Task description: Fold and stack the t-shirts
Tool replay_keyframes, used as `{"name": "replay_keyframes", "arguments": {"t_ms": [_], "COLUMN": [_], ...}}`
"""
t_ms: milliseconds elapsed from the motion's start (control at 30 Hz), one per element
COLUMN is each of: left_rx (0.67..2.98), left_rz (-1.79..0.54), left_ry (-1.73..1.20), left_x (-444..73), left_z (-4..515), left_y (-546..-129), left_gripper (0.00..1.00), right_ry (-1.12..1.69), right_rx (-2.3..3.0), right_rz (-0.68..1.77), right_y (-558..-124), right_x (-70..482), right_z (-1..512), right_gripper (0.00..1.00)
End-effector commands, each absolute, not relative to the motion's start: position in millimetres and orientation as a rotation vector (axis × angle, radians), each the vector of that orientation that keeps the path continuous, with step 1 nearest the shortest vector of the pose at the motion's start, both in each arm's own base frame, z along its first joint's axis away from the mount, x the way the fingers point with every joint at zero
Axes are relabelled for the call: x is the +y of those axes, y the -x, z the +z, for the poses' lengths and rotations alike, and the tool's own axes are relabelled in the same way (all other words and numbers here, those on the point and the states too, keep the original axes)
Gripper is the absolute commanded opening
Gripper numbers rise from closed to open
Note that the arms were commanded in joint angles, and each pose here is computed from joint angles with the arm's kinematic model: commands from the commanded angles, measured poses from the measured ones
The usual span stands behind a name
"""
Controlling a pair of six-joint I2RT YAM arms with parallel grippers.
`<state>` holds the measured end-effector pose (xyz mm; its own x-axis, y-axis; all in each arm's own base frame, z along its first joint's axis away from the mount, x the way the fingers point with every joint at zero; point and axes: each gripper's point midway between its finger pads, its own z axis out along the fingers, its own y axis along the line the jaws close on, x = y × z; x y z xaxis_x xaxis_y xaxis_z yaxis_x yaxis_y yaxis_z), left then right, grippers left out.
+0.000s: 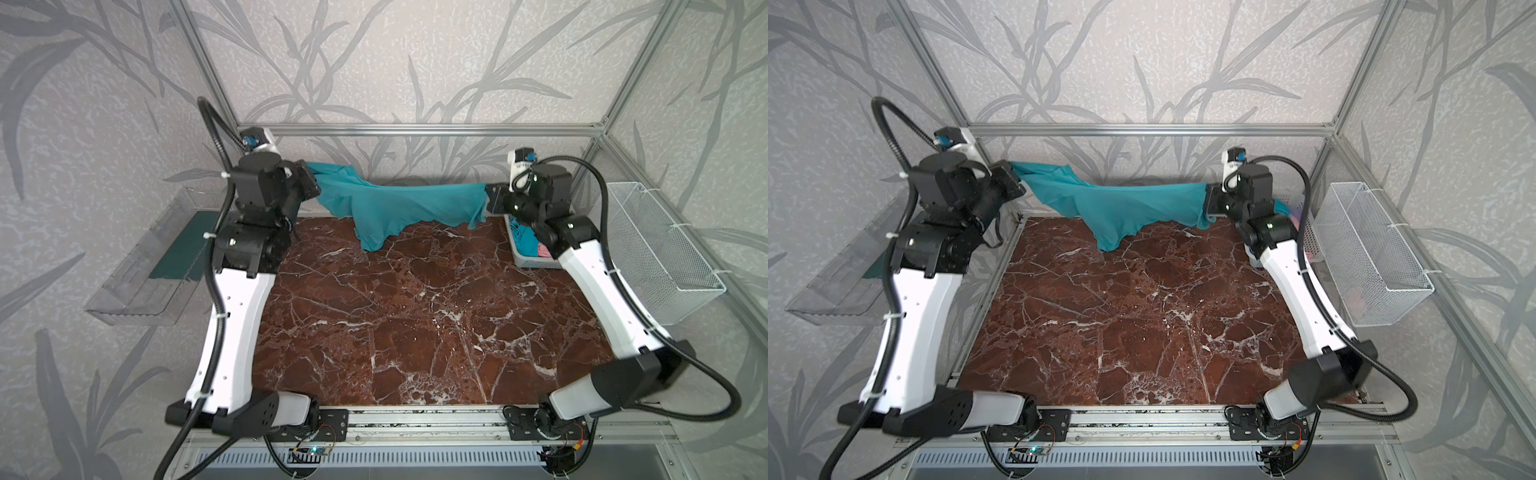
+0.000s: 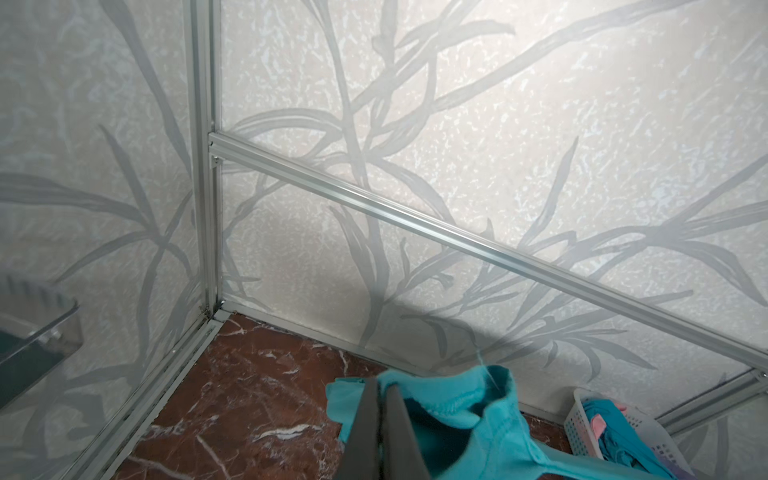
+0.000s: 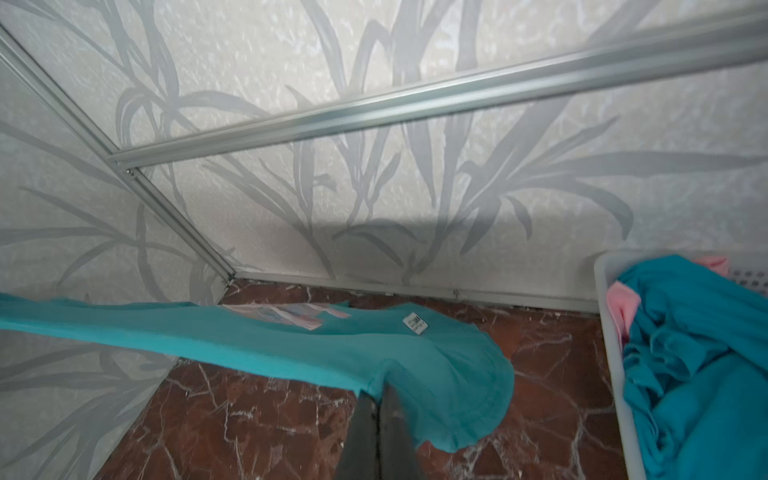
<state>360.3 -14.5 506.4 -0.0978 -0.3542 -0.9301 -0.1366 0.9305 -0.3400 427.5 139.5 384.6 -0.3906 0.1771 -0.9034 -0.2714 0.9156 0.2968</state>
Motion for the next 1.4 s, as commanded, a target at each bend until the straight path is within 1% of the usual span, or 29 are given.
{"name": "replay_keyframes", "arguments": {"t_ms": [0, 100, 167, 233, 300, 367, 400, 433, 467, 533, 567, 600, 667, 700, 800, 833, 867, 967, 1033, 1200, 1367], "left_rx": [1.734, 1.874, 1.969, 2.040, 2.097, 2.125, 2.134, 2.133, 2.122, 2.100, 2.089, 2.086, 2.087, 2.091, 2.106, 2.117, 2.134, 2.197, 2.234, 2.298, 2.350], "left_rz": [-0.170, -0.163, -0.151, -0.119, -0.133, -0.186, -0.197, -0.215, -0.246, -0.294, -0.311, -0.321, -0.317, -0.310, -0.312, -0.315, -0.317, -0.300, -0.286, -0.293, -0.323], "left_ry": [0.438, 0.565, 0.593, 0.700, 0.783, 0.850, 0.869, 0.891, 0.900, 0.906, 0.907, 0.903, 0.898, 0.893, 0.871, 0.870, 0.866, 0.857, 0.829, 0.763, 0.720], "left_x": [-5.0, 4.7, 6.5, 15.8, 17.2, 13.7, 13.3, 12.5, 10.3, 6.8, 5.6, 4.4, 4.2, 4.2, -1.1, -3.8, -7.5, -18.2, -26.7, -51.0, -72.6], "left_z": [448.8, 364.8, 313.3, 267.6, 230.1, 202.6, 194.9, 190.8, 190.3, 193.7, 196.5, 198.3, 200.9, 201.1, 195.7, 190.8, 184.7, 163.1, 153.4, 140.1, 124.3], "left_y": [-336.4, -298.5, -272.1, -244.3, -222.4, -205.8, -200.3, -195.5, -193.9, -193.4, -193.6, -194.7, -198.2, -200.8, -220.1, -229.9, -240.8, -272.2, -294.1, -347.0, -393.0], "left_gripper": [0.00, 0.00, 0.00, 0.00, 0.00, 0.00, 0.02, 0.12, 0.25, 0.44, 0.51, 0.54, 0.56, 0.56, 0.55, 0.53, 0.53, 0.52, 0.53, 0.58, 0.62], "right_ry": [-0.041, -0.105, -0.142, -0.158, -0.161, -0.138, -0.130, -0.127, -0.126, -0.134, -0.140, -0.143, -0.144, -0.139, -0.085, -0.038, 0.021, 0.170, 0.202, 0.210, 0.214], "right_rx": [1.951, 2.116, 2.235, 2.325, 2.404, 2.460, 2.470, 2.471, 2.463, 2.432, 2.415, 2.402, 2.375, 2.371, 2.397, 2.418, 2.442, 2.551, 2.610, 2.720, 2.818], "right_rz": [0.478, 0.548, 0.579, 0.585, 0.584, 0.585, 0.579, 0.568, 0.554, 0.508, 0.480, 0.460, 0.437, 0.442, 0.459, 0.451, 0.436, 0.394, 0.392, 0.393, 0.323], "right_y": [-394.2, -345.8, -313.5, -288.5, -269.3, -256.3, -253.8, -253.3, -254.9, -262.6, -267.8, -272.6, -286.1, -292.5, -311.1, -314.8, -318.1, -320.2, -322.6, -319.4, -311.5], "right_x": [120.7, 116.9, 115.5, 114.9, 115.9, 118.6, 119.0, 118.2, 116.9, 111.9, 108.9, 107.1, 107.6, 110.5, 132.8, 146.0, 159.6, 191.2, 201.7, 208.4, 201.4], "right_z": [327.6, 255.5, 205.0, 167.1, 140.3, 126.6, 125.0, 125.8, 128.8, 139.3, 145.4, 150.3, 158.8, 159.6, 154.9, 150.3, 145.8, 122.7, 107.7, 72.0, 42.2], "right_gripper": [0.00, 0.00, 0.00, 0.00, 0.00, 0.10, 0.15, 0.22, 0.32, 0.42, 0.45, 0.46, 0.46, 0.44, 0.23, 0.18, 0.15, 0.14, 0.14, 0.15, 0.16]}}
